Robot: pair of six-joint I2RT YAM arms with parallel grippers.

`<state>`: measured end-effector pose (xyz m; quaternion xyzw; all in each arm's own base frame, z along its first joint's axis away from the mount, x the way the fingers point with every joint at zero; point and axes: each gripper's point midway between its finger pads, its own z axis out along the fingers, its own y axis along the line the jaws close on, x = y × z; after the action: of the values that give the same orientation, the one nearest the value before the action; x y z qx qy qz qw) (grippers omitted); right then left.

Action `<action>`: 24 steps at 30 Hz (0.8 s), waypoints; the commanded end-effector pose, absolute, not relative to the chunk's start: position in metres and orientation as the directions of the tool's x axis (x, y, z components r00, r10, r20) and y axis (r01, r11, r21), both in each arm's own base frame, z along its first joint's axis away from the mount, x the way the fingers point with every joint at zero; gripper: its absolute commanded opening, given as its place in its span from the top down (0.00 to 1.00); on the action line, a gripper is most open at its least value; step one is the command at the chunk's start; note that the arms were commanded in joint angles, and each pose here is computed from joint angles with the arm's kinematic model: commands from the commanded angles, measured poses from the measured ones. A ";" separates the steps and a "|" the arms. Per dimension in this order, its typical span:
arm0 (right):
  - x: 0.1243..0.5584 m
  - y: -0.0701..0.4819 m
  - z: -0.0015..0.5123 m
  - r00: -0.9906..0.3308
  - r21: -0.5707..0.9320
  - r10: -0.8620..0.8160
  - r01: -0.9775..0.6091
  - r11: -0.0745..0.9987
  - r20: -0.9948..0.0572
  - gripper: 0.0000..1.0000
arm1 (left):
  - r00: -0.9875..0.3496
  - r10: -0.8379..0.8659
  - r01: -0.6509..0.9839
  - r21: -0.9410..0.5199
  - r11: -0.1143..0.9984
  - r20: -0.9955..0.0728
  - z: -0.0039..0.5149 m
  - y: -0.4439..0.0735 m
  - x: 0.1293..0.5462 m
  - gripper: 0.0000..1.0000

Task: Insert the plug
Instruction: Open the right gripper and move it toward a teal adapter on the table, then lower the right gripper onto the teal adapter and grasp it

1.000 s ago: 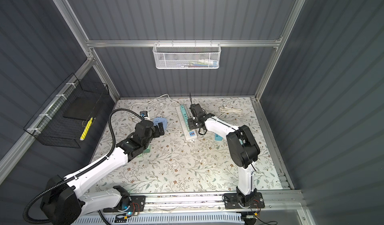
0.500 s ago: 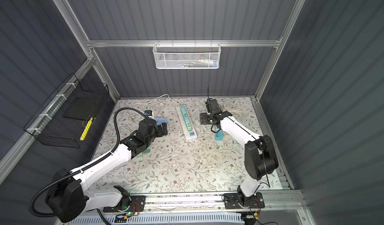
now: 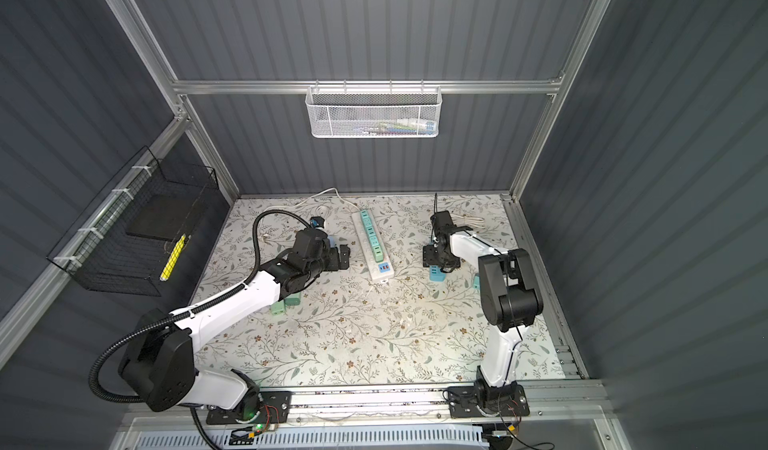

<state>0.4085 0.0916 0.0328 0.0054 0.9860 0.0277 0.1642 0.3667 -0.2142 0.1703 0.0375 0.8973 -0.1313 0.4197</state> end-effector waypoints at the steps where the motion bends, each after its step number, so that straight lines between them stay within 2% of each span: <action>1: 0.401 0.096 0.028 -0.960 0.090 0.054 0.030 0.996 -0.275 0.31 | -0.644 -0.021 0.199 -0.194 0.960 -0.764 0.177 -0.215 0.366 0.00; 6: 0.392 0.093 0.023 -0.965 0.069 0.075 0.060 0.996 -0.249 0.49 | -0.641 -0.026 0.191 -0.193 0.963 -0.767 0.175 -0.212 0.365 0.00; 11: 0.376 0.110 0.027 -0.965 0.084 0.028 0.007 0.996 -0.260 0.55 | -0.664 -0.034 0.186 -0.208 0.960 -0.747 0.163 -0.212 0.359 0.00; 20: 0.315 0.150 0.023 -0.973 0.110 -0.017 -0.043 0.993 -0.228 0.51 | -0.686 -0.074 0.142 -0.234 0.962 -0.724 0.147 -0.209 0.358 0.00; 22: 0.308 0.154 0.024 -0.974 0.107 -0.038 -0.064 0.992 -0.223 0.46 | -0.685 -0.071 0.149 -0.236 0.960 -0.725 0.146 -0.211 0.358 0.00; 24: 0.306 0.155 0.027 -0.975 0.109 -0.051 -0.076 0.991 -0.217 0.33 | -0.687 -0.063 0.156 -0.232 0.960 -0.724 0.147 -0.213 0.360 0.00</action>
<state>0.3182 0.1558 0.0285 -0.0392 0.9893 0.0566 0.1288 0.3584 -0.2106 0.1506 0.0294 0.9064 -0.1318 0.4004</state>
